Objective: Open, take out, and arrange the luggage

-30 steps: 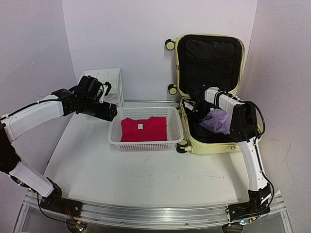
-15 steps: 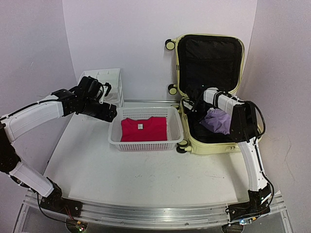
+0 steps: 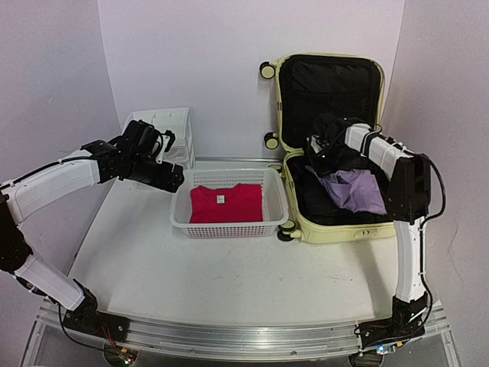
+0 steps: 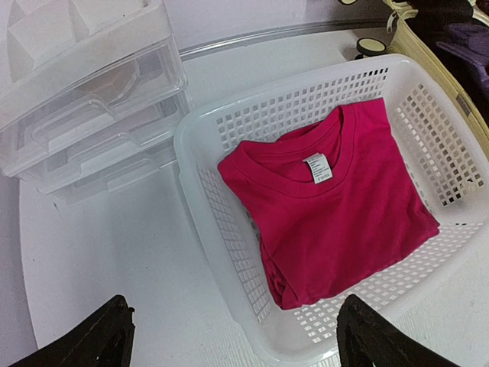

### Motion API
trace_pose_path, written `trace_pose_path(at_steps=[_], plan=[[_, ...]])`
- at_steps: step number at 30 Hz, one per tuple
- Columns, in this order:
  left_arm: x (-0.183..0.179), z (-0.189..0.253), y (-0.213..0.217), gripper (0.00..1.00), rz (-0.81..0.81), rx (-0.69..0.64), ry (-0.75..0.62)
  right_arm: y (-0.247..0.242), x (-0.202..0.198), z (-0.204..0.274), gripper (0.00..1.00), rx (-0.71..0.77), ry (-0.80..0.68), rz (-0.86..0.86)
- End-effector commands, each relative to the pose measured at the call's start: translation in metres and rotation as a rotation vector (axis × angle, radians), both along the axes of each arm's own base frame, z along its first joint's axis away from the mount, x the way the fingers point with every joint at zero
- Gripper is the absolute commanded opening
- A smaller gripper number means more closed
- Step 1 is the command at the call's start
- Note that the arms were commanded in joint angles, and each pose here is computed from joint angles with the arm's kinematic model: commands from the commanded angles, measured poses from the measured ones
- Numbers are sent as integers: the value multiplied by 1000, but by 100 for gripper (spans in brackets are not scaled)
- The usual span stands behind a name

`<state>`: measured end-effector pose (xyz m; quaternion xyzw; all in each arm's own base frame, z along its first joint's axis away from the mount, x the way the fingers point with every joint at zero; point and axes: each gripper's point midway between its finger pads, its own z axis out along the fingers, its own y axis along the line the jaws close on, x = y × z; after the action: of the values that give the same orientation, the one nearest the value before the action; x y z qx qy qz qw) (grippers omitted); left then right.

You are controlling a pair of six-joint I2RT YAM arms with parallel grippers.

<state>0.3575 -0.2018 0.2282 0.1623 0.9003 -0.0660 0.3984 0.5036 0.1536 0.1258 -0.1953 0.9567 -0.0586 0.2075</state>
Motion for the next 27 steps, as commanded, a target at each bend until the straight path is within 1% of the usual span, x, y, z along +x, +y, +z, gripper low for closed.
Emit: trace_pose_path(at_steps=[1,5,11,19,27], plan=[[1,24,-1,93,-8,-42,-54,-2,-3,41,0,294,-15,-188],[2,28,-5,93,-25,-52,-58,1,-5,50,0,434,20,-245],[1,30,-3,93,-22,-49,-66,15,-8,60,0,535,45,-251],[-1,33,-1,92,-22,-50,-76,40,-5,98,0,731,50,-260],[-2,34,-1,92,-25,-53,-77,64,-19,137,0,852,61,-259]])
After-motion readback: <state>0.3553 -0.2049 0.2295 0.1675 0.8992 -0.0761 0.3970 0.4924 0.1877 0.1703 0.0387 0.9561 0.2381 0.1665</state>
